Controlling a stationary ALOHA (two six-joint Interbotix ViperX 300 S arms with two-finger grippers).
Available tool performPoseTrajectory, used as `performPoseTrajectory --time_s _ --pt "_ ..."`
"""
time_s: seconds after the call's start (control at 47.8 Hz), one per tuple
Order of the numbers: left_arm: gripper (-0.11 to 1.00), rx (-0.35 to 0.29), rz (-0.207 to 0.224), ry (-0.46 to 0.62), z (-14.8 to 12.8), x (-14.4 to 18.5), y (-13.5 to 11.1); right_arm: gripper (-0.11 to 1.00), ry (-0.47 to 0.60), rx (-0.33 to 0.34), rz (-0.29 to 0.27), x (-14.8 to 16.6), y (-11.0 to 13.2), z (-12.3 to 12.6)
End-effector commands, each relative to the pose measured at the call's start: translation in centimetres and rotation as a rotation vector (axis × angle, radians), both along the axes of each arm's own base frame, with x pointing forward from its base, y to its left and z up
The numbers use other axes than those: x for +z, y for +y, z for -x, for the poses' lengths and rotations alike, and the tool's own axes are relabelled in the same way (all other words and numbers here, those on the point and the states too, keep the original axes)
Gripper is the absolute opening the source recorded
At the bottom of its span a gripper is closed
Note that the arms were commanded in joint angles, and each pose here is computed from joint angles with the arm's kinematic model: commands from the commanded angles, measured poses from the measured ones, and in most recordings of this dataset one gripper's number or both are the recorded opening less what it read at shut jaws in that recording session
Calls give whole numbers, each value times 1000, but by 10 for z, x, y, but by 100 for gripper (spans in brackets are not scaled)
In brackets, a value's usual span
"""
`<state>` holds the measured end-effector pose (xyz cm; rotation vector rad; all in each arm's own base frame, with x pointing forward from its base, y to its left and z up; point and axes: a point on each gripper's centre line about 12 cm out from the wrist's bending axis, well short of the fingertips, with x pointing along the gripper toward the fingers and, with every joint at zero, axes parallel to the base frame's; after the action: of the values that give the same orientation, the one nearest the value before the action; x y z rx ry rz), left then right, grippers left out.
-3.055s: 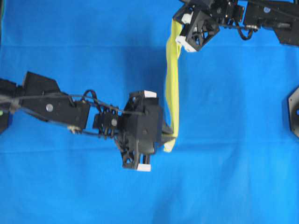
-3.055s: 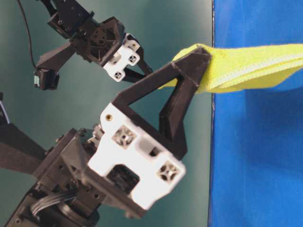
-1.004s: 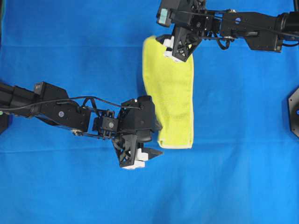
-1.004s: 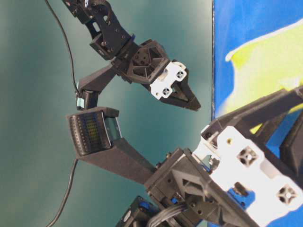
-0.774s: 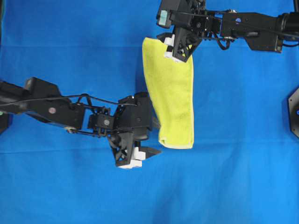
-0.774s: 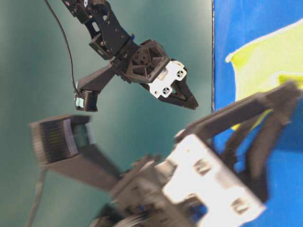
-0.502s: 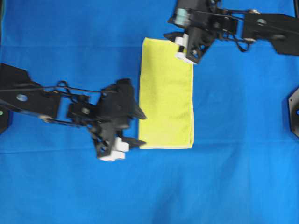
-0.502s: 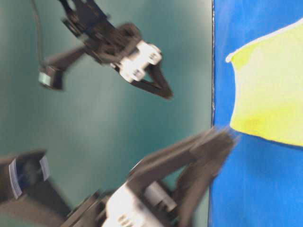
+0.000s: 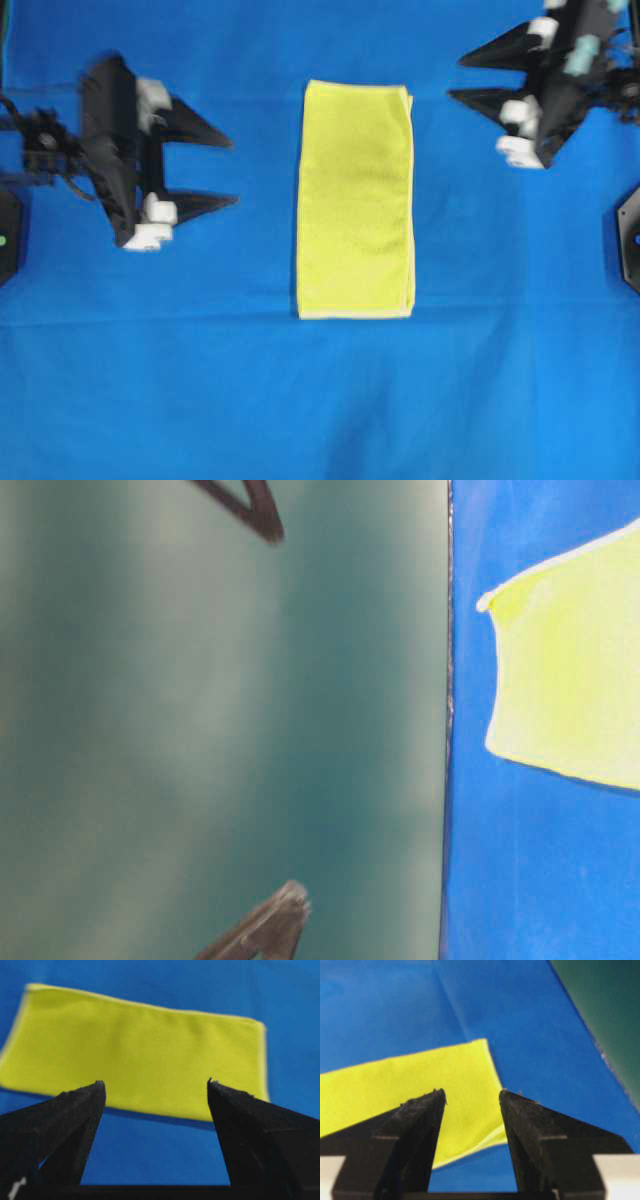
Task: Fold the yellow towel.
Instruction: 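Lay the vertical strip down, open both grippers and retract outward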
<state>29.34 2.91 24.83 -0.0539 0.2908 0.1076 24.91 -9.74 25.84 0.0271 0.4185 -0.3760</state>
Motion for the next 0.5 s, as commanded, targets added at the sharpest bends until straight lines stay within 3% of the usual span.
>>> performPoseTrajectory --time_s 0.0,0.209,0.481 --pt "77 20 -17 -66 14 8 5 52 -54 5 -13 1 6 10" --pt "77 36 -27 -116 39 -7 6 52 -105 28 -51 -21 18 30" --pt "77 37 -27 -123 38 -8 6 52 -124 31 -61 -21 19 30"
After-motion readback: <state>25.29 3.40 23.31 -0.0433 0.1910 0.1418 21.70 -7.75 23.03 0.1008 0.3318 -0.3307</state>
